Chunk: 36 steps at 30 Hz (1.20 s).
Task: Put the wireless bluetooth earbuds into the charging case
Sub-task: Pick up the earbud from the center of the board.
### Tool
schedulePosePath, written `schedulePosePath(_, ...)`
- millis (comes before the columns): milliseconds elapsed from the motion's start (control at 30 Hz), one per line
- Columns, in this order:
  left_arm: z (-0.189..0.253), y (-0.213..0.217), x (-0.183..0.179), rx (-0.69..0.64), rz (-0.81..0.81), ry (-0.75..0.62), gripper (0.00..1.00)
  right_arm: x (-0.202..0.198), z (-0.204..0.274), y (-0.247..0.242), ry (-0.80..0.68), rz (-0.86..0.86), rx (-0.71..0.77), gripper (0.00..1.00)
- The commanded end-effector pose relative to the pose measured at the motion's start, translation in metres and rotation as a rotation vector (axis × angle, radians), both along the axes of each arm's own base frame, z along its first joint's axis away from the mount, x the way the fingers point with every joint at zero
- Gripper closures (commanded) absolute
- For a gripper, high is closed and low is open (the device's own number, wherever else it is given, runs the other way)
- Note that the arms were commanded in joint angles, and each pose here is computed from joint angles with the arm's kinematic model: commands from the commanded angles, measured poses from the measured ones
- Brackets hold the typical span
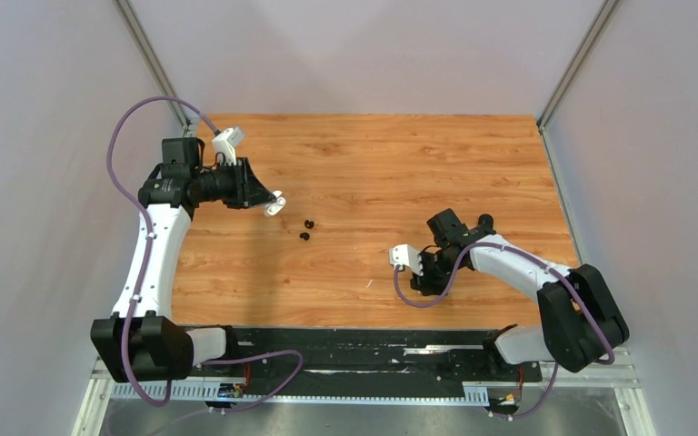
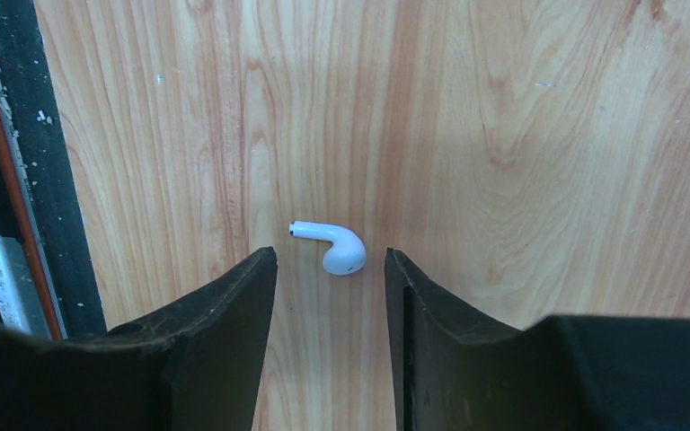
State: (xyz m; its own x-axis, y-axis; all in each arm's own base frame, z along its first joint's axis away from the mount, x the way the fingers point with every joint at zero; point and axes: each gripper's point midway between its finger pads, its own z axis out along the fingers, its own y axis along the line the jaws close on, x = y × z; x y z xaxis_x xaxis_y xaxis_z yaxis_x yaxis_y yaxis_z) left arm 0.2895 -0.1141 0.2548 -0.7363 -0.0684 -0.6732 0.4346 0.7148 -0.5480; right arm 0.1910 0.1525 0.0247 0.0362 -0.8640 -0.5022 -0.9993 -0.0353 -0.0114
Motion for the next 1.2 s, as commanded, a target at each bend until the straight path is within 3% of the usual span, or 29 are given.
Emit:
schedulePosePath(0, 0.01, -0.004, 0.0, -0.019, -0.015, -0.041, 1.0, 0.005, 0.004, 0.007, 0.006, -0.027, 0.026, 0.54)
schedulePosePath(567, 0.008, -0.004, 0.001, -0.021, -0.012, -0.038, 1.0, 0.018, -0.006, 0.002, 0.006, -0.013, -0.013, 0.67)
schedulePosePath(800, 0.008, -0.005, 0.003, -0.033, -0.01, -0.031, 1.0, 0.013, -0.008, 0.0, 0.008, -0.001, -0.008, 0.78)
schedulePosePath(1167, 0.004, -0.007, 0.005, -0.049, -0.013, -0.012, 1.0, 0.007, -0.02, -0.003, 0.015, 0.017, -0.018, 0.79)
